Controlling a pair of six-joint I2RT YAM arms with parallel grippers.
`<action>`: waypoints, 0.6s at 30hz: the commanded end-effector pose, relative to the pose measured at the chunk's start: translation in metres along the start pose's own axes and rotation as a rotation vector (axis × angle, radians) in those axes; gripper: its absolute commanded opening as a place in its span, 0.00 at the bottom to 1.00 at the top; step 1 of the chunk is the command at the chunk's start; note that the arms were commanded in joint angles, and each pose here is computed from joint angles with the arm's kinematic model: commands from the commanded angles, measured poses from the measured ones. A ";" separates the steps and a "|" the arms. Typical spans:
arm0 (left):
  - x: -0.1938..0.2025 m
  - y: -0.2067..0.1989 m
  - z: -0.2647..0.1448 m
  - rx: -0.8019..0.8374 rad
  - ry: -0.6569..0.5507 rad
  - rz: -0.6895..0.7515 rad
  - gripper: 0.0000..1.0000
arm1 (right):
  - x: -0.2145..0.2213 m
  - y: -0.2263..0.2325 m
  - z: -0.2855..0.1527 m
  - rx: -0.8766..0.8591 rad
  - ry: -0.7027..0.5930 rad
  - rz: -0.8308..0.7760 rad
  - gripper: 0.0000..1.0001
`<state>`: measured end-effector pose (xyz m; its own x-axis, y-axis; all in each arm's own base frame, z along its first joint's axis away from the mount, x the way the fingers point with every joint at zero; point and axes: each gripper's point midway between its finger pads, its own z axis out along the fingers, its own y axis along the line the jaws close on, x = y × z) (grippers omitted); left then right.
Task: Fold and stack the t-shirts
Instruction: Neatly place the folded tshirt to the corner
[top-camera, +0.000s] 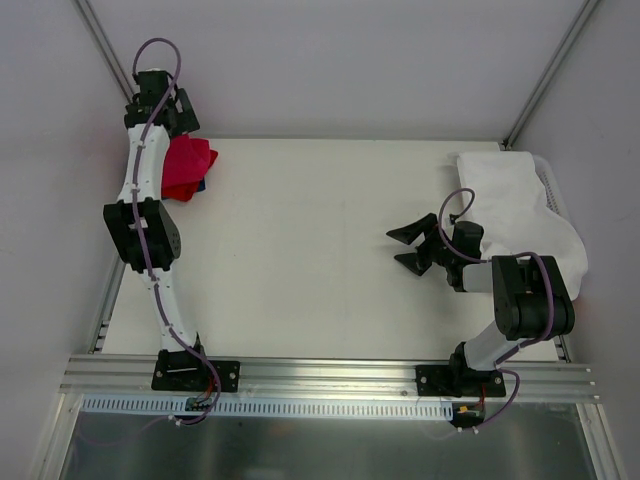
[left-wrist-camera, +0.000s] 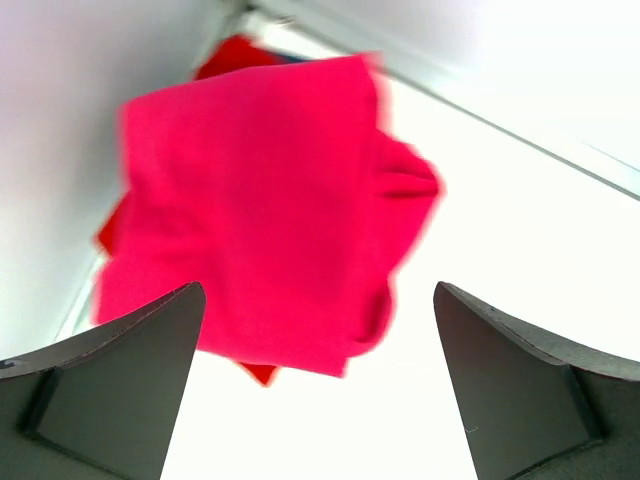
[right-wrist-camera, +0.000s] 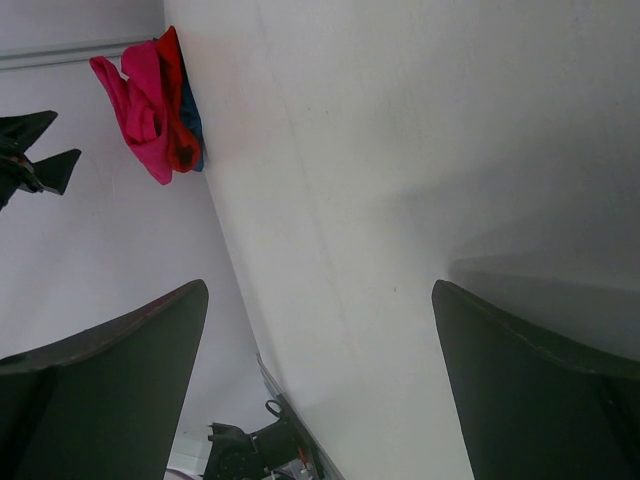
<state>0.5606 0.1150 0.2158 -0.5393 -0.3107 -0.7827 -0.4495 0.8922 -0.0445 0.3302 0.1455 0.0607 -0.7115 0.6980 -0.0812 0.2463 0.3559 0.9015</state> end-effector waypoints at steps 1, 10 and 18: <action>-0.007 -0.035 -0.016 0.043 -0.041 0.095 0.99 | -0.003 0.020 -0.001 -0.070 -0.001 -0.071 0.99; 0.043 -0.050 0.029 0.033 0.072 0.107 0.99 | -0.003 0.024 -0.003 -0.080 -0.001 -0.080 1.00; 0.066 -0.055 0.049 0.052 0.130 0.067 0.99 | -0.004 0.022 -0.005 -0.080 -0.001 -0.073 1.00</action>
<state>0.5798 0.0635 0.1279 -0.6820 -0.2580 -0.6843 -0.3619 0.9322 0.0092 0.3285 0.1468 0.0616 -0.7203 0.6892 -0.0787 0.2400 0.3540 0.9039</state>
